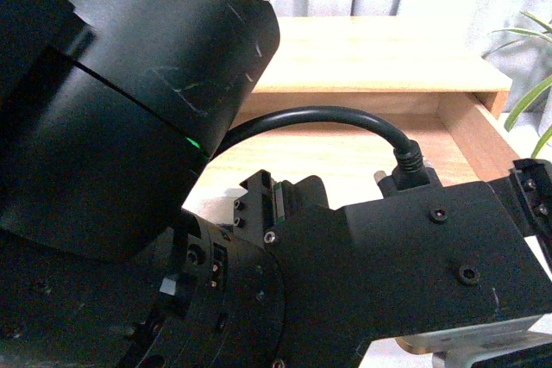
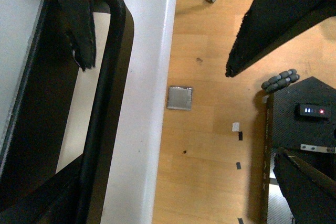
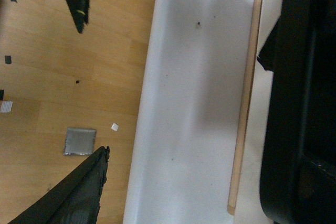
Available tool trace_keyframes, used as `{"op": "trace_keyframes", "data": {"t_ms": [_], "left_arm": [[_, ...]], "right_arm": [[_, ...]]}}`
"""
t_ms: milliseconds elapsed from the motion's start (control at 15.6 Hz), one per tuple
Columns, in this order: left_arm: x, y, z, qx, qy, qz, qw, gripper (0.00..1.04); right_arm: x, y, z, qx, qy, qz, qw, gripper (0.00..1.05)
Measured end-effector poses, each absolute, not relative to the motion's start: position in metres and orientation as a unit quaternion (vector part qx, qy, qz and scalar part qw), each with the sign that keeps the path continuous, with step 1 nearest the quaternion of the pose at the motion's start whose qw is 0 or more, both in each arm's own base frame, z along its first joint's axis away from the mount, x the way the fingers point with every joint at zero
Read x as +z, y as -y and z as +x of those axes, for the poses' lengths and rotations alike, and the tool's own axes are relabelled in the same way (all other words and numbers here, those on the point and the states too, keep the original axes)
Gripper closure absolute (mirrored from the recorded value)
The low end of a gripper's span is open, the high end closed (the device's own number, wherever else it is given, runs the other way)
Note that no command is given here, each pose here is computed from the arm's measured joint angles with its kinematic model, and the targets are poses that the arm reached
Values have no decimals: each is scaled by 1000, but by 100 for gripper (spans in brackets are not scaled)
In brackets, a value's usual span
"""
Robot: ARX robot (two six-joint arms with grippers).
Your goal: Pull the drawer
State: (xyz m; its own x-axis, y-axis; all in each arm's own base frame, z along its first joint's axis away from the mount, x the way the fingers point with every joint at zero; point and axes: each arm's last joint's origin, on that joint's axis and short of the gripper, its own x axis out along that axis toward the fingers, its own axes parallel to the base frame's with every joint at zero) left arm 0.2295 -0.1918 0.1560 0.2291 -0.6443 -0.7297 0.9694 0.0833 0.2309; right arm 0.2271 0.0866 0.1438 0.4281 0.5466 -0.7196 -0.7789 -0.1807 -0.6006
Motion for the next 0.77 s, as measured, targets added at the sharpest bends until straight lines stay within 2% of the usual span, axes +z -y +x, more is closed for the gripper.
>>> {"op": "trace_keyframes", "data": {"t_ms": [386,771], "left_arm": [[185,186,225,-593,-209,280,726,7],[186,186,220,-599,-206,268,726,7]], "right_arm": [[165,-77,229,510,-109,-571,634,6],[169,-77,233,496,-94,-580,639,6]]}}
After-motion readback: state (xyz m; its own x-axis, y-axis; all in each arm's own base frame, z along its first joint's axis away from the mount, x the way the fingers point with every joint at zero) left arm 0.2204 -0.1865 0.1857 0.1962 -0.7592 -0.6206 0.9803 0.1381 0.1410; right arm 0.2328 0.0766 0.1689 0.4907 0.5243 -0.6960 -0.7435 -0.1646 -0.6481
